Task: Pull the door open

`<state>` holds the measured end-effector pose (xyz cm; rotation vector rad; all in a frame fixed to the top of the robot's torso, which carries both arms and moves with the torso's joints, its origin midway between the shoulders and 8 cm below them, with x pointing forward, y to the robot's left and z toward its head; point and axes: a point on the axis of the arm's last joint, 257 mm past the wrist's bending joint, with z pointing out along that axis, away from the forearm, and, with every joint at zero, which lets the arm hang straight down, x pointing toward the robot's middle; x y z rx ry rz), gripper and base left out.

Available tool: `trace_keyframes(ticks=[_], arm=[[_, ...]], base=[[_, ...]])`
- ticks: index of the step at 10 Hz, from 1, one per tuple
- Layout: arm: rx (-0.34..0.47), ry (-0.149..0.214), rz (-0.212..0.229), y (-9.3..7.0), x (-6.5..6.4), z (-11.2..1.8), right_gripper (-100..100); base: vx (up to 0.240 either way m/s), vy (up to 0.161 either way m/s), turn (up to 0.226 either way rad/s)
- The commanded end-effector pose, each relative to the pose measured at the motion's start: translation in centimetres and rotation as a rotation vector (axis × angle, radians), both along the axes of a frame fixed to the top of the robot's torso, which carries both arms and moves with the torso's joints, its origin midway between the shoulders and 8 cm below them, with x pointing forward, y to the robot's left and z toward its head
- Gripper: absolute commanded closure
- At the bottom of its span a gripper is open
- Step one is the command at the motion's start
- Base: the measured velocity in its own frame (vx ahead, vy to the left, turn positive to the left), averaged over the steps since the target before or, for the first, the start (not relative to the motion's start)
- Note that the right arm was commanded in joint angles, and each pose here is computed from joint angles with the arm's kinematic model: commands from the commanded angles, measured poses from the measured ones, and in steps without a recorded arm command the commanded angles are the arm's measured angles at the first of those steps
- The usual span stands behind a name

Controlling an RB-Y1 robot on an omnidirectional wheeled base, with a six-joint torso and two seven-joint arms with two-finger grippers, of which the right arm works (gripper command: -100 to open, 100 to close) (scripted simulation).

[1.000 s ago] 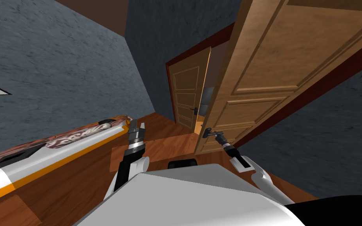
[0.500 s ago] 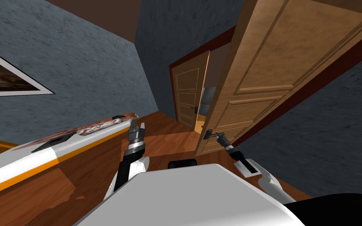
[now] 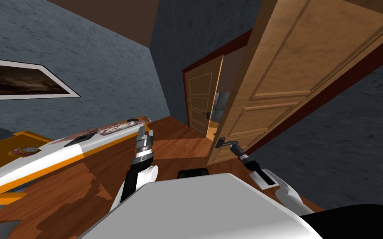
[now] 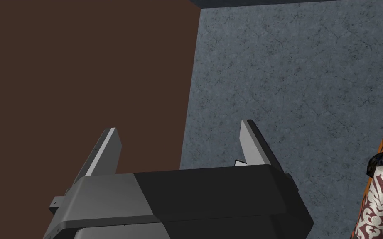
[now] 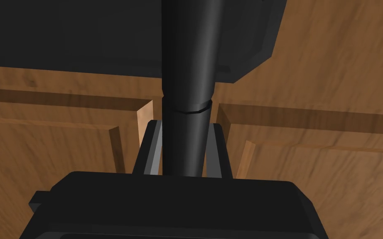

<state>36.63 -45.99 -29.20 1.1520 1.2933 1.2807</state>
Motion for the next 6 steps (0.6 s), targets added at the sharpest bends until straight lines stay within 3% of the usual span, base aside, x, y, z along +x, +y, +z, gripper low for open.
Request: trace_keyframes(ticks=[1, 6], arm=[[0.003, 0.000, 0.017, 0.31, -0.51, -0.08, 100], [0.007, -0.001, 0.053, 0.41, -1.50, -0.06, 100]], base=[[-0.182, -0.086, 0.163], [-0.205, -0.075, 0.140]])
